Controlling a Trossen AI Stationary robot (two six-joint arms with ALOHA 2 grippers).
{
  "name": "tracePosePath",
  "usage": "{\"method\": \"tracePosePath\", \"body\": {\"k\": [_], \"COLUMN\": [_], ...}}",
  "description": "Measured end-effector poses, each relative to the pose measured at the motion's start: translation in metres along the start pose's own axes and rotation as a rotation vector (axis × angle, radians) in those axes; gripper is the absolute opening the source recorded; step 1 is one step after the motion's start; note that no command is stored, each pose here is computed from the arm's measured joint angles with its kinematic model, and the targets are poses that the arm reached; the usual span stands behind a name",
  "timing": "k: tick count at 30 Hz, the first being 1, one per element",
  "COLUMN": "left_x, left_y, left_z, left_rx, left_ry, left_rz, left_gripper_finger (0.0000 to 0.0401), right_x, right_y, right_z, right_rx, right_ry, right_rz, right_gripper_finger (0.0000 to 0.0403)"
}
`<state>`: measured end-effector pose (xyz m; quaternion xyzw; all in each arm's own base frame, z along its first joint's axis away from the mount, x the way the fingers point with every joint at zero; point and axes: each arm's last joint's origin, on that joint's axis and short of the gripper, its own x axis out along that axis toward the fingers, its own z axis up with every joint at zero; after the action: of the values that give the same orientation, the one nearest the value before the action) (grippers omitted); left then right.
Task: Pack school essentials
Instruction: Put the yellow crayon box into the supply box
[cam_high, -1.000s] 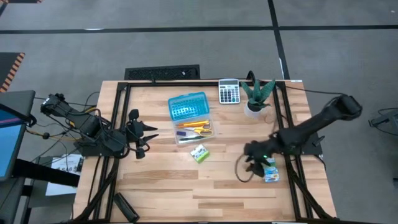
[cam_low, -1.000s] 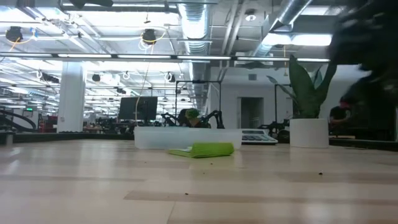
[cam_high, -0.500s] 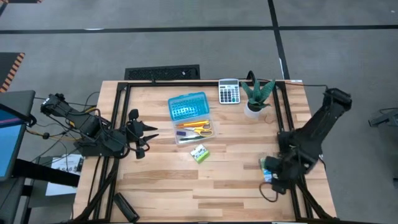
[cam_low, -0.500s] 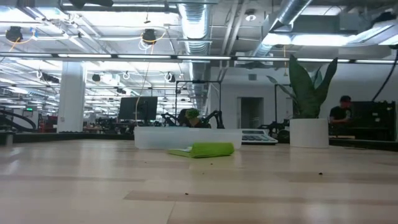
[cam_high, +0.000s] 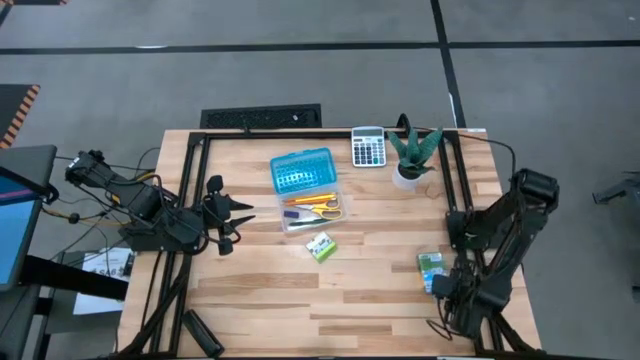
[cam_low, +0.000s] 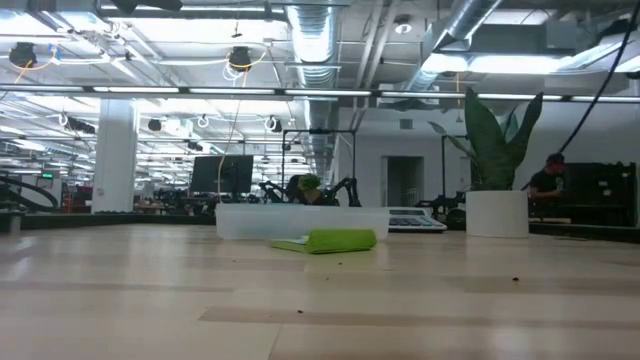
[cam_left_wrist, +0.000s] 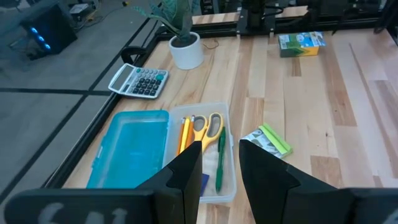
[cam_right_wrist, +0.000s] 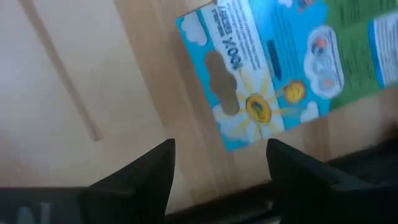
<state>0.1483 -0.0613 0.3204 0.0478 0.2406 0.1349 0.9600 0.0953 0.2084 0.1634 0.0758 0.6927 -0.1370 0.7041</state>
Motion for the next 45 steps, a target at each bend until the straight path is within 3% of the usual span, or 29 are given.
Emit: {"method": "tracePosePath", "body": {"k": [6, 18, 28, 35, 40, 45], "left_x": [0.0, 0.0, 0.0, 0.0, 0.0, 0.0], "left_y": [0.0, 0.0, 0.0, 0.0, 0.0, 0.0], "left_z": [0.0, 0.0, 0.0, 0.0, 0.0, 0.0], "left_rx": [-0.011, -0.006, -0.006, -0.015, -0.015, -0.015], "left_ry": [0.0, 0.0, 0.001, 0.0, 0.001, 0.0], "left_rz": [0.0, 0.0, 0.0, -0.001, 0.0, 0.0], "left_gripper_finger": [0.0101, 0.0101, 0.0101, 0.0101, 0.0101, 0.0101], "right_x": [0.01, -0.017, 0.018, 0.03, 0.028, 0.028], "right_y": [0.009, 0.018, 0.03, 0.032, 0.026, 0.026], "right_z": [0.003, 0.013, 0.02, 0.023, 0.022, 0.022], "right_rx": [-0.027, -0.067, -0.114, -0.082, -0.037, -0.029], "right_ry": [-0.058, -0.275, -0.247, -0.238, -0.231, -0.23], "right_rz": [-0.033, -0.07, -0.201, -0.254, -0.298, -0.302], "right_gripper_finger": [0.0257, 0.0257, 0.0257, 0.0254, 0.0205, 0.0101]}}
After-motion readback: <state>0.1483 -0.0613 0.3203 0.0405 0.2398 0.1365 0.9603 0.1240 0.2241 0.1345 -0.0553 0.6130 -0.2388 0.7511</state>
